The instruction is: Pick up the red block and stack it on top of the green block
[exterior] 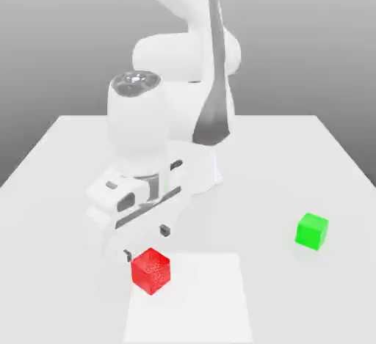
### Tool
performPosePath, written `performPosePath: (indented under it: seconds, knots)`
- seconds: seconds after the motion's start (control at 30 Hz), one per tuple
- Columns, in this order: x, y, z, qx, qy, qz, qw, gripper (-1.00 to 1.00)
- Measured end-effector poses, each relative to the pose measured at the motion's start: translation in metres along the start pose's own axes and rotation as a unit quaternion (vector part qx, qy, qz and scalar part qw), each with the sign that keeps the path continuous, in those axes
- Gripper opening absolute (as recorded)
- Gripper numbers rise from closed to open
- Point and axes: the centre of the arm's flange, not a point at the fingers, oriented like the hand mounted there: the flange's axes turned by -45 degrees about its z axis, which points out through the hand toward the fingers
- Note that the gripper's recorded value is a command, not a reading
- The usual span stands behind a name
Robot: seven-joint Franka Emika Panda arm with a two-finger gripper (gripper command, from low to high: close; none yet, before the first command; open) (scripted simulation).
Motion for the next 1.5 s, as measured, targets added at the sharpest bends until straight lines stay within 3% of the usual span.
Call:
performPosePath:
  seconds: [0.27,0.3,1.0,1.23,1.5]
  knots:
    - [-0.003,-0.003,0.046,0.005,-0.001,0.001,1.0,0.0]
    - [-0.003,-0.003,0.05,0.006,-0.001,0.002,1.0,-1.0]
    - [-0.003,-0.004,-0.013,0.015,-0.004,-0.005,1.0,-1.0]
    - [0.067,-0.074,0.0,0.066,-0.024,-0.198,0.978,-1.0]
    - [0.121,-0.16,-0.003,0.086,-0.033,-0.403,0.911,-1.0]
